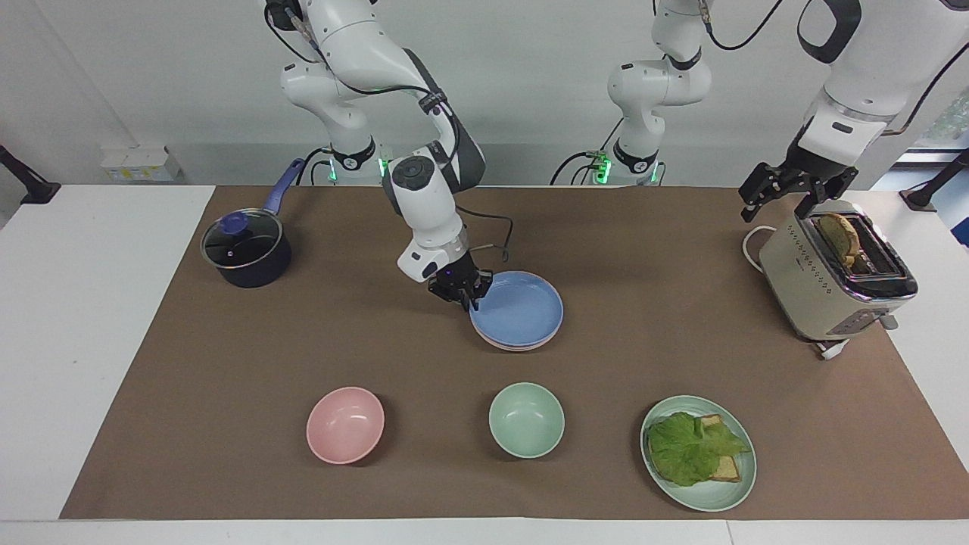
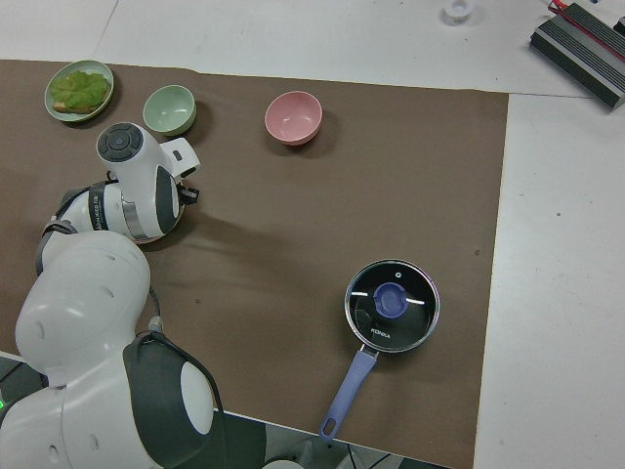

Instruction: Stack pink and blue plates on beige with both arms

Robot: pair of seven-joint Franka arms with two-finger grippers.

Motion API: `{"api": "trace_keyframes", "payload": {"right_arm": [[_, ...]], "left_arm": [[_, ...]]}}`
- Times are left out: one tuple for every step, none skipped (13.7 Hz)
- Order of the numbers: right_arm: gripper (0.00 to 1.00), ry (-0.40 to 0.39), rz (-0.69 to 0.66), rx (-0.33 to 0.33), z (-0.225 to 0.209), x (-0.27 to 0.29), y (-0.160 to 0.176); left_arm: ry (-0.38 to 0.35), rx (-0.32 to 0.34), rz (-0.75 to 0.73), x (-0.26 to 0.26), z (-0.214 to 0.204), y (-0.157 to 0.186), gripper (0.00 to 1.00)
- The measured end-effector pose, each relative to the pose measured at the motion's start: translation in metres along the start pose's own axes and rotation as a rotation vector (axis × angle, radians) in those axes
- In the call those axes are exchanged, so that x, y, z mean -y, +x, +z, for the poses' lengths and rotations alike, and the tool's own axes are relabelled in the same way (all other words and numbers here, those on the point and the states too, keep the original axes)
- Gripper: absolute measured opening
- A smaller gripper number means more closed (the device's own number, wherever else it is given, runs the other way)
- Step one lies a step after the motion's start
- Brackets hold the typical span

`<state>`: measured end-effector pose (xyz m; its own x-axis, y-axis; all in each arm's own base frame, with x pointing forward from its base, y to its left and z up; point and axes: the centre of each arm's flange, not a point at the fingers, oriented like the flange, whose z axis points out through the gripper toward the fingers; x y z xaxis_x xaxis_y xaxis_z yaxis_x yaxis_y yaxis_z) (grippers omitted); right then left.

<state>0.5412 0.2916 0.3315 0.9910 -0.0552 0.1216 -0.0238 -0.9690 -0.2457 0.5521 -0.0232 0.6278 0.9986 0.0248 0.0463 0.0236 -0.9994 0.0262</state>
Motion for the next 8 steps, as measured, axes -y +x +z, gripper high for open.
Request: {"api": "trace_keyframes", "payload": {"right_arm": [[0.44,0.0,0.0,-0.001,0.0,0.0,0.0],[0.56,0.001,0.002,-0.002,-0.001,0.0,0.001],[0.66,0.002,0.008,-0.006,-0.003,0.0,0.002],[0.81,0.001,0.019,-0.008,-0.007,-0.002,0.004],[0.91,-0.005,0.032,-0.003,-0.016,-0.005,0.007],[0.99,-0.012,0.048,0.003,-0.028,-0.012,0.012],[1.0,-0.018,0.071,0.004,-0.046,-0.023,0.019],[1.0,-0.027,0.099,-0.001,-0.066,-0.04,0.027]], "left_arm": [[0.0,-0.002,0.0,0.0,-0.001,0.0,1.0],[0.0,-0.003,0.0,0.0,-0.001,-0.001,1.0],[0.0,-0.003,0.0,0.0,-0.002,-0.001,1.0],[0.0,-0.004,0.0,0.0,-0.002,-0.001,1.0],[0.0,-0.004,0.0,0.0,-0.003,-0.001,1.0],[0.0,-0.005,0.0,0.0,-0.003,-0.001,1.0],[0.0,-0.005,0.0,0.0,-0.003,-0.001,1.0],[0.0,-0.005,0.0,0.0,-0.003,-0.001,1.0]]}}
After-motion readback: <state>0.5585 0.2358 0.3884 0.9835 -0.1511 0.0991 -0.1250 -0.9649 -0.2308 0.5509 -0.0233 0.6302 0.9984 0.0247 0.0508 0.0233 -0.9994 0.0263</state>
